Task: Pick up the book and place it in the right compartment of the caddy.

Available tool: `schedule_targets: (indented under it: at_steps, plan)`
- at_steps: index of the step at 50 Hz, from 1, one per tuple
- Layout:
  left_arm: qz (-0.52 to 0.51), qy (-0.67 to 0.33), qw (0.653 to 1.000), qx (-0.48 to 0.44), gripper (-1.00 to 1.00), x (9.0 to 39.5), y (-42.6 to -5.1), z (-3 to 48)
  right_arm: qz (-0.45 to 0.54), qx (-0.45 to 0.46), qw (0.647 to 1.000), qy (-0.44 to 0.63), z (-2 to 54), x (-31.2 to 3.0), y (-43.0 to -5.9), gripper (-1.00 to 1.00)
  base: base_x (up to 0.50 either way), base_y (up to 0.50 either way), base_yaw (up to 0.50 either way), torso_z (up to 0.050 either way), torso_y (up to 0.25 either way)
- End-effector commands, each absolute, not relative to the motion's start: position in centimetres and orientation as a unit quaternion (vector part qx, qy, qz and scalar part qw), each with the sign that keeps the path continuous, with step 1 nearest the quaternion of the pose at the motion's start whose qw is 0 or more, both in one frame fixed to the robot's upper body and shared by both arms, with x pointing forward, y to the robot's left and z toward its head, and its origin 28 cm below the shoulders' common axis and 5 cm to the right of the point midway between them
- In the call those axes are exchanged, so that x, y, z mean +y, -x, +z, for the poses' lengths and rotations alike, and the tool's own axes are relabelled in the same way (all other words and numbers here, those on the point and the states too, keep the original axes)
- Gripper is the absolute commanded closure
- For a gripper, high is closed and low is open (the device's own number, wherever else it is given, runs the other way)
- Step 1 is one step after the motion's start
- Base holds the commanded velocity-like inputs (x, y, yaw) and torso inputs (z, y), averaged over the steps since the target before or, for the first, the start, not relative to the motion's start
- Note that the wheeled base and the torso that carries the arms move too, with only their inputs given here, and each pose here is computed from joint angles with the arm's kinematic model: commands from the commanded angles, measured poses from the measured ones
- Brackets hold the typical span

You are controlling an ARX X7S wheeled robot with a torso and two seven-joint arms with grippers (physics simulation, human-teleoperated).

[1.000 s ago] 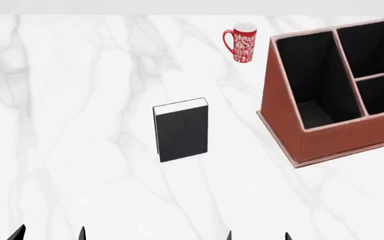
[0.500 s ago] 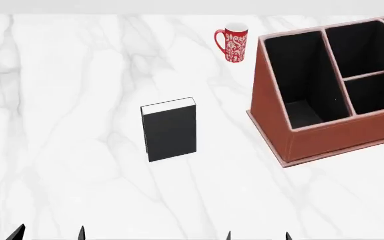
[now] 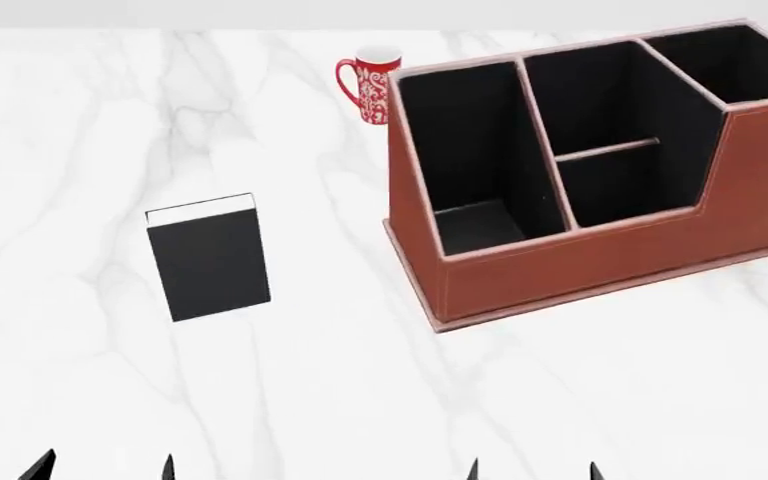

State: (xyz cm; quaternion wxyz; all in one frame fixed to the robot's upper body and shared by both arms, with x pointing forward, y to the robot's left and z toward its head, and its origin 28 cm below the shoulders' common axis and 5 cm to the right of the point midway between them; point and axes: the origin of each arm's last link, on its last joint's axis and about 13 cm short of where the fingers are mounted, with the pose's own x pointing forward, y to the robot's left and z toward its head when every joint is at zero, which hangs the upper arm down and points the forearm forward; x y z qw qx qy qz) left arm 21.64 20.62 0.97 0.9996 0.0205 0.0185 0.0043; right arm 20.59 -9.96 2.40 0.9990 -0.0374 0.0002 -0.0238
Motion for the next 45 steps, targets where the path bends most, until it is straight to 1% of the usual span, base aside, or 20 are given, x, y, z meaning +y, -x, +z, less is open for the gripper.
schedule_targets:
  at_steps: [1,3,4,6,7,8,10,11,14,15,19,21,22,23,29,45]
  plan:
    - [0.070,-0.028,0.997,0.016,-1.00,22.7,-21.9,2.3,-0.019,0.010,1.000,0.020,3.9,-9.9,-21.4,-1.00,0.00,0.00,0.00,0.000,0.000]
    - [0.096,-0.033,0.995,0.011,-1.00,23.9,-21.9,3.4,-0.015,0.011,1.000,0.007,6.1,-10.0,-22.4,-1.00,0.00,0.00,0.00,0.000,0.000]
    - [0.125,-0.045,0.991,0.004,-1.00,25.3,-21.8,4.7,-0.015,0.010,1.000,0.004,7.3,-10.1,-22.9,-1.00,0.00,0.00,0.00,0.000,0.000]
    - [0.155,-0.056,0.986,-0.005,-1.00,26.5,-21.6,5.9,-0.024,0.005,1.000,0.010,8.9,-10.2,-23.5,-1.00,0.00,0.00,0.00,0.000,0.000]
    - [0.186,-0.057,0.981,-0.012,-1.00,28.0,-21.3,7.3,-0.031,0.003,0.999,0.009,10.6,-10.3,-24.2,-1.00,0.00,0.00,0.00,0.000,0.000]
    - [0.206,-0.070,0.976,-0.016,-1.00,28.6,-21.1,7.9,-0.030,0.003,0.999,0.012,11.3,-10.4,-24.5,-1.00,0.00,0.00,0.00,0.000,0.000]
    - [0.239,-0.054,0.969,-0.023,-1.00,30.3,-20.7,9.1,-0.034,-0.003,0.999,0.020,12.7,-10.4,-25.1,-1.00,0.00,0.00,0.00,0.000,0.000]
    - [0.279,-0.064,0.958,-0.028,-1.00,31.9,-20.1,10.2,-0.031,-0.008,0.999,0.024,13.9,-10.4,-25.6,-1.00,0.00,0.00,0.00,0.000,0.000]
    - [0.334,-0.063,0.940,-0.037,-1.00,34.1,-18.9,11.6,-0.027,-0.014,0.999,0.031,15.6,-10.2,-26.1,-1.00,0.00,0.00,0.00,0.000,0.000]
    - [0.365,-0.058,0.928,-0.045,-1.00,35.5,-17.9,12.5,-0.020,-0.020,0.999,0.017,16.9,-10.1,-26.4,-1.00,0.00,0.00,0.00,0.000,0.000]
    - [0.415,-0.065,0.906,-0.048,-1.00,37.4,-16.2,13.6,-0.015,-0.032,0.999,0.023,19.0,-10.0,-27.0,-1.00,0.22,0.00,0.00,0.000,0.000]
    - [0.451,-0.073,0.888,-0.048,-1.00,38.8,-14.9,14.2,-0.015,-0.033,0.999,0.011,20.5,-10.0,-27.7,-1.00,0.50,0.00,0.00,0.000,0.000]
    - [0.456,-0.070,0.886,-0.048,-1.00,39.1,-14.6,14.2,-0.018,-0.035,0.999,0.016,21.0,-10.1,-28.0,-1.00,0.50,0.00,0.00,0.000,0.000]
    - [0.474,-0.072,0.876,-0.050,-1.00,39.7,-13.8,14.4,-0.034,-0.048,0.998,0.027,21.8,-10.1,-28.5,-1.00,0.50,0.00,0.00,0.000,0.000]
    - [0.494,-0.053,0.866,-0.051,-1.00,40.7,-12.8,14.2,-0.034,-0.040,0.998,0.035,22.4,-9.9,-29.4,-1.00,0.50,0.00,0.00,0.000,0.000]
    - [0.497,-0.049,0.865,-0.056,-1.00,40.6,-12.9,14.7,-0.036,-0.033,0.998,0.045,22.6,-9.8,-30.1,-1.00,0.50,0.00,0.00,0.000,0.000]
